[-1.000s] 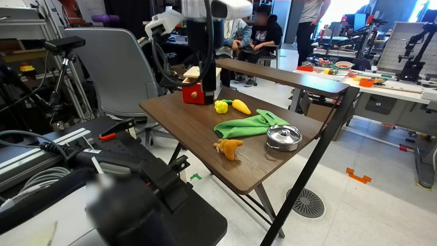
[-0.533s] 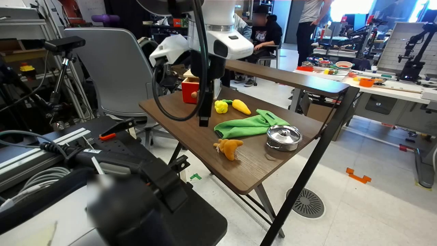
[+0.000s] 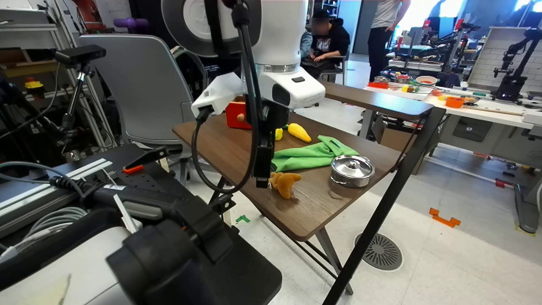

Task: Put the brown toy inside the drawer

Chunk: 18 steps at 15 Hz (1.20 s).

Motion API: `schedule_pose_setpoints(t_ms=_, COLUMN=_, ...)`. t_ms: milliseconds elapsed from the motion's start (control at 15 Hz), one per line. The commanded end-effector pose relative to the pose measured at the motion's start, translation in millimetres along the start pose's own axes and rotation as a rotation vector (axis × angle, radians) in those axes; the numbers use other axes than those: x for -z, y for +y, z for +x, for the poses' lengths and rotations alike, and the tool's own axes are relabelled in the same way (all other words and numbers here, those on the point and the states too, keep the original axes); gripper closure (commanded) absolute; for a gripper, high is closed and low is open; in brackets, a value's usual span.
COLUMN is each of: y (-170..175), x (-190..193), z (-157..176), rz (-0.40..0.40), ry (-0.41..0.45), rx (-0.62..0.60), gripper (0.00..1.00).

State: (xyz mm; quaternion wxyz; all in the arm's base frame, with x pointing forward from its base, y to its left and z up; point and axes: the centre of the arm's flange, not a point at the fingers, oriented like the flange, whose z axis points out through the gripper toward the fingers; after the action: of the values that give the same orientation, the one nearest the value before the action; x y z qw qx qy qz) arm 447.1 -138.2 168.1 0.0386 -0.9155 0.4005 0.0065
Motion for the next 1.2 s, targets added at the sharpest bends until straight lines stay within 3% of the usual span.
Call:
schedule_pose_setpoints(t_ms=0, y=13, x=-15, z=18, rz=-0.004, ry=0.061, rx=-0.04, gripper=0.0)
schedule_pose_setpoints(t_ms=467, y=15, x=-26, z=43, rz=0.009, ry=0.109, rx=-0.073, gripper=0.0)
schedule_pose_setpoints(t_ms=600, y=12, x=-30, z=46, rz=0.008, ry=0.093, rx=-0.068, gripper=0.26)
schedule_pose_setpoints(t_ms=1133, y=5, x=-42, z=49, rz=0.003, ry=0.08, rx=-0.048, gripper=0.87)
